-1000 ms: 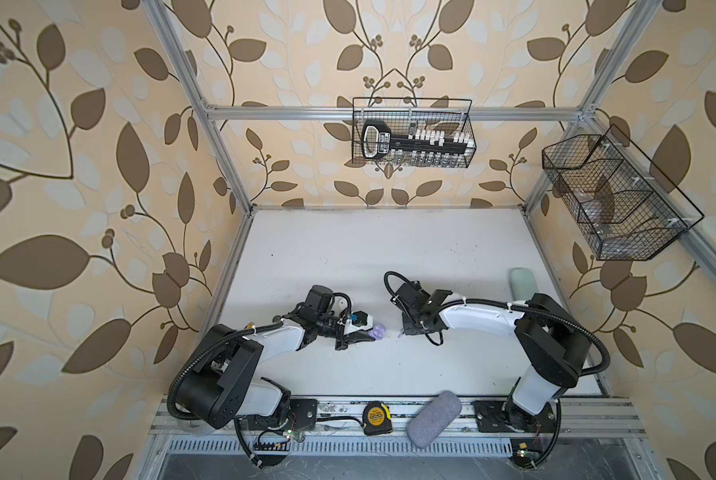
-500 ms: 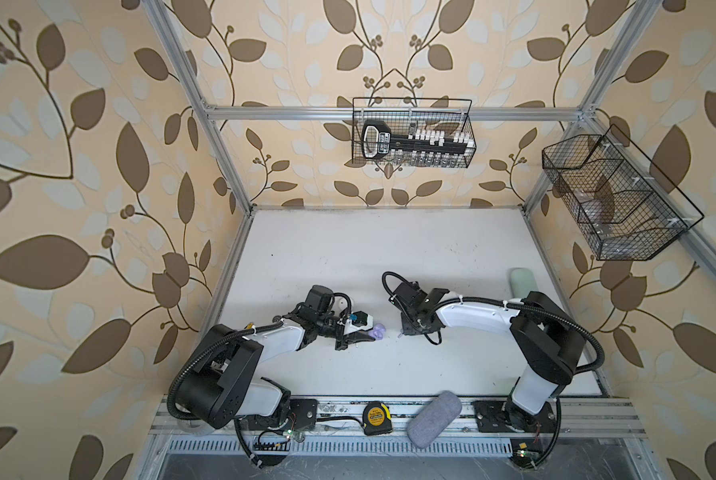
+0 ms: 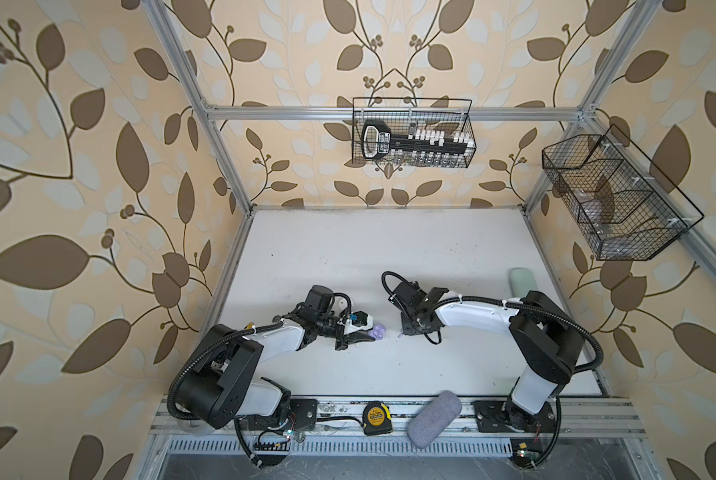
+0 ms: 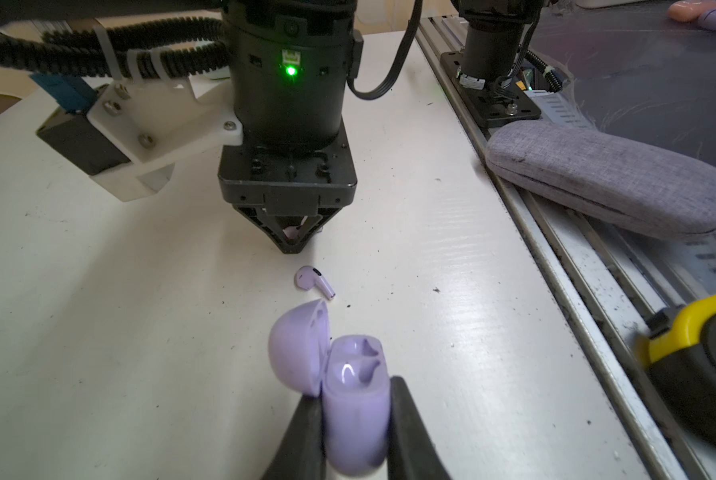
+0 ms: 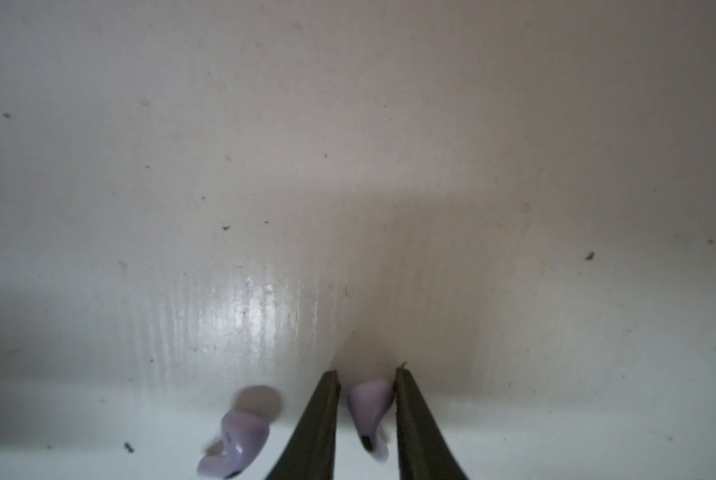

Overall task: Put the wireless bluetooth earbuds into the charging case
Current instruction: 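Lower the right gripper around the stem of one lavender earbud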

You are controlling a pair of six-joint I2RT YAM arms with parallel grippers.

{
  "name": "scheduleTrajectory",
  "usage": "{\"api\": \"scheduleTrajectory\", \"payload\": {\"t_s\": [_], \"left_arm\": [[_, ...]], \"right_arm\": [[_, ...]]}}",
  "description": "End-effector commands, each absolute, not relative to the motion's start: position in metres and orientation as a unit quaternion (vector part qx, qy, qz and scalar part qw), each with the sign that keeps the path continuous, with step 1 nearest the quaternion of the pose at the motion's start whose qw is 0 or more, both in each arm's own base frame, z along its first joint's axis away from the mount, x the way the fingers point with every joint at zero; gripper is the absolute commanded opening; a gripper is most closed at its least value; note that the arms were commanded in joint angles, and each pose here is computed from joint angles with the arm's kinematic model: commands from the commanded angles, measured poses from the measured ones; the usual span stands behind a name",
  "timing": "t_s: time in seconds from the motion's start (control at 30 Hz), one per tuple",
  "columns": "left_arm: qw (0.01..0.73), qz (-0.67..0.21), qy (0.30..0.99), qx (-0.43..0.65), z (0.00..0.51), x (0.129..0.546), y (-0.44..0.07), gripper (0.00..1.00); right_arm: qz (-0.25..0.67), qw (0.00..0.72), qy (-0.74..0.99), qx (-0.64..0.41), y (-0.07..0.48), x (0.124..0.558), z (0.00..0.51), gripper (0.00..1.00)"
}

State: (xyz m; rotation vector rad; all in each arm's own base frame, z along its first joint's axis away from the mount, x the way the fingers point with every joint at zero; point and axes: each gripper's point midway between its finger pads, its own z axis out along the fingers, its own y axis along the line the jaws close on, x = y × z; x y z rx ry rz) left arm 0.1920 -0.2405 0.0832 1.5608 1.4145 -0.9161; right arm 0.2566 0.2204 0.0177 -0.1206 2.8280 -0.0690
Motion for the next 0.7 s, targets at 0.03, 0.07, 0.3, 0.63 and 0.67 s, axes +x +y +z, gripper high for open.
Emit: {"api": "scheduleTrajectory", "payload": {"t_s": [0.03, 0.07, 0.3, 0.63, 0.67], "left_arm": [[0.413, -0.368, 0.553, 0.623, 0.085, 0.1892, -0.239, 0.0], [0.413, -0.368, 0.553, 0.623, 0.085, 0.1892, -0.239, 0.0], [0.413, -0.368, 0.554, 0.623, 0.0849, 0.1896, -0.239, 0.0], [0.411, -0.368, 0.556, 0.621, 0.0854, 0.1908, -0.2393, 0.0], [0.411, -0.368, 0.556, 0.621, 0.0855, 0.1907, -0.2393, 0.0]], "right_arm": [[-0.037, 0.137, 0.989, -0.048, 0.2174, 0.2529, 0.0154, 0.27], [-0.038, 0.135, 0.989, -0.05, 0.2172, 0.2519, 0.0148, 0.27], [-0.033, 0.123, 0.989, -0.073, 0.2207, 0.2499, 0.013, 0.28], [-0.041, 0.112, 0.989, -0.092, 0.2185, 0.2502, 0.0116, 0.28], [-0.043, 0.111, 0.988, -0.094, 0.2174, 0.2503, 0.0113, 0.28]]}}
